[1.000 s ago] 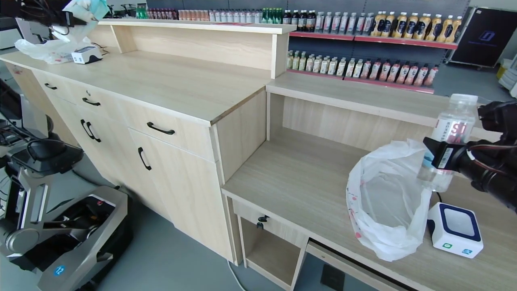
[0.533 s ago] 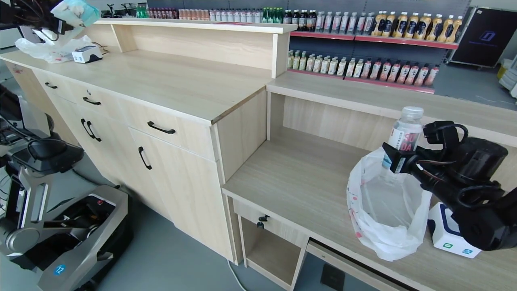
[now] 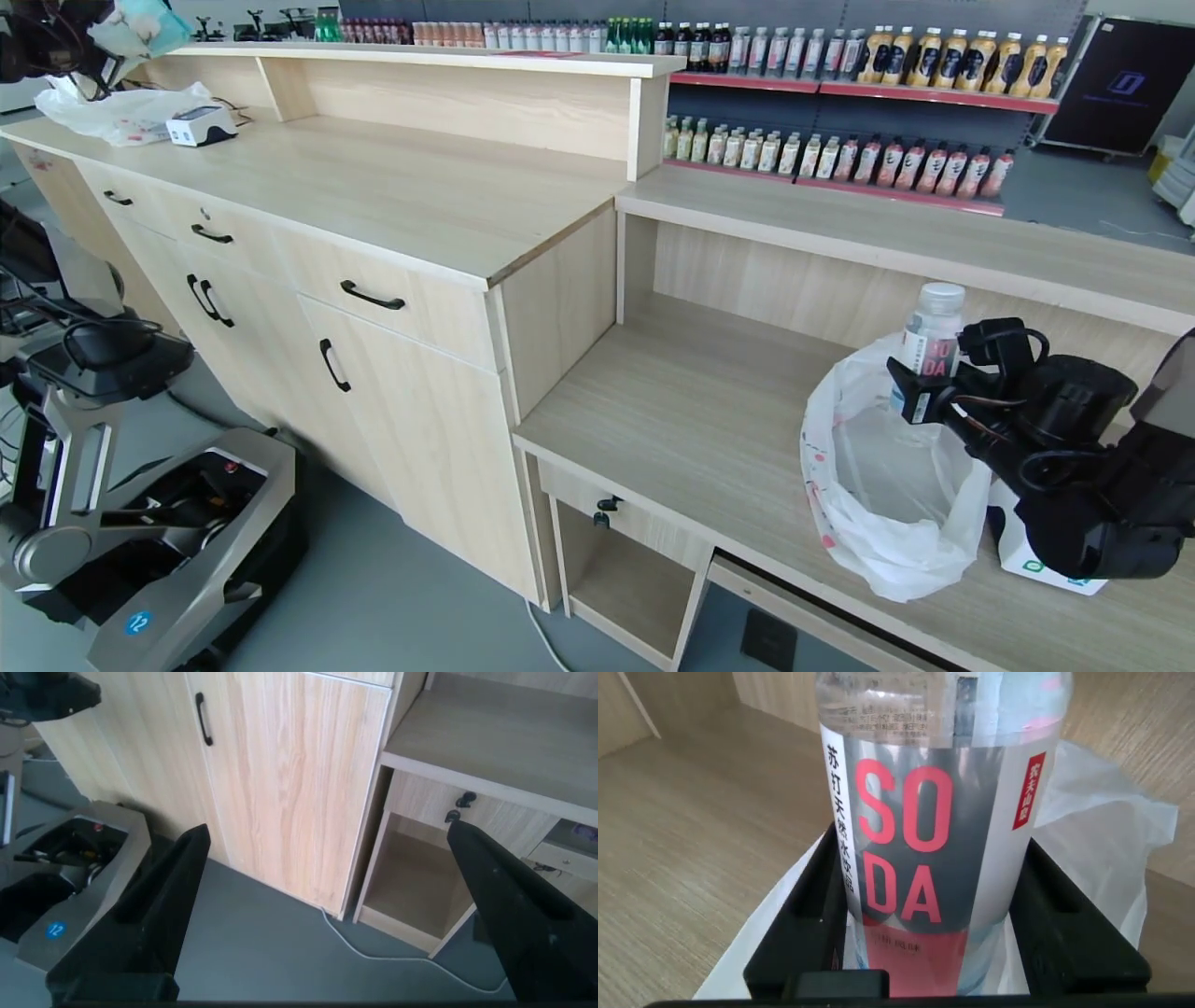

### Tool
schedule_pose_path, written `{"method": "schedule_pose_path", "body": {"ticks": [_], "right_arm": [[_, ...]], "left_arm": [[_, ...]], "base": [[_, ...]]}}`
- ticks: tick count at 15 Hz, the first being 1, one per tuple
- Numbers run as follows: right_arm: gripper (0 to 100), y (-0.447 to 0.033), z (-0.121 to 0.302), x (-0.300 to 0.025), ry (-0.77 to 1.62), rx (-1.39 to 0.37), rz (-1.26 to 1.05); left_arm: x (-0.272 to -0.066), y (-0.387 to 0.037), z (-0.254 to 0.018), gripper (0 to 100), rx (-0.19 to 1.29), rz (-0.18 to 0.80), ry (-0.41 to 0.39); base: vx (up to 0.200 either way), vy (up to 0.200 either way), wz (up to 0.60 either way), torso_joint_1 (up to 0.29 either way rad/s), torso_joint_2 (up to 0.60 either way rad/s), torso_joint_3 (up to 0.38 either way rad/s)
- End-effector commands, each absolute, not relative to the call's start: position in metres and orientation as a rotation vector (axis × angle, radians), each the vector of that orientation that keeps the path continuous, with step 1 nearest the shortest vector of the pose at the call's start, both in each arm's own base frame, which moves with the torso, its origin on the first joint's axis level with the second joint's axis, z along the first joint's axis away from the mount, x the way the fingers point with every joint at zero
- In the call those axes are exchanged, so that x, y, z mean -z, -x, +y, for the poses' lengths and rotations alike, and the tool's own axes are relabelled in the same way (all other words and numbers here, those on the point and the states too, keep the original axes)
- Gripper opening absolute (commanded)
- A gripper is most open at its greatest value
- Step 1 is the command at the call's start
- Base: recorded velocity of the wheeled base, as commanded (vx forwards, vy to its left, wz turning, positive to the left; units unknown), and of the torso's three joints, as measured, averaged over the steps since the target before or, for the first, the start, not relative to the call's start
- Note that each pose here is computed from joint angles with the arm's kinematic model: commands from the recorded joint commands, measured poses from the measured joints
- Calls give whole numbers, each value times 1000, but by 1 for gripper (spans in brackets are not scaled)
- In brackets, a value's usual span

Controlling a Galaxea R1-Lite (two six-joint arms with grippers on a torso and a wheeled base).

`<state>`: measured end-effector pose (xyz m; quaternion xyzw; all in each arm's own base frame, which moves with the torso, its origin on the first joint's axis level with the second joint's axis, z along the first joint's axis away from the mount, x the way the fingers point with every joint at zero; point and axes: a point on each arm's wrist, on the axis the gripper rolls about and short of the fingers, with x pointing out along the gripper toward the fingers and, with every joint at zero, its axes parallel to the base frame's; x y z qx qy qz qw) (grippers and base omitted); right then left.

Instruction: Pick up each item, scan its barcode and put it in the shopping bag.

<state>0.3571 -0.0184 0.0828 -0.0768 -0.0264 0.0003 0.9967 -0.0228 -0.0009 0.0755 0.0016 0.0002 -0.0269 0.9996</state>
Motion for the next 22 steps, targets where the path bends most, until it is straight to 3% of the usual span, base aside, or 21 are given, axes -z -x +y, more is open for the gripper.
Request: {"method": "schedule_pose_path", "body": {"ticks": [1, 13, 22], "right_arm": [[0, -367, -24, -62, 162, 4, -14], [0, -417, -24, -42, 168, 3, -92], [0, -415, -21, -19, 169, -42, -30]], "left_arm": [[-76, 23, -1, 100, 54, 1, -3], [-76, 23, -1, 100, 54, 1, -3], [-76, 23, -1, 100, 54, 1, -3]], "base": [[0, 0, 0, 0, 0, 0], [0, 0, 0, 0, 0, 0], [0, 0, 0, 0, 0, 0]]}}
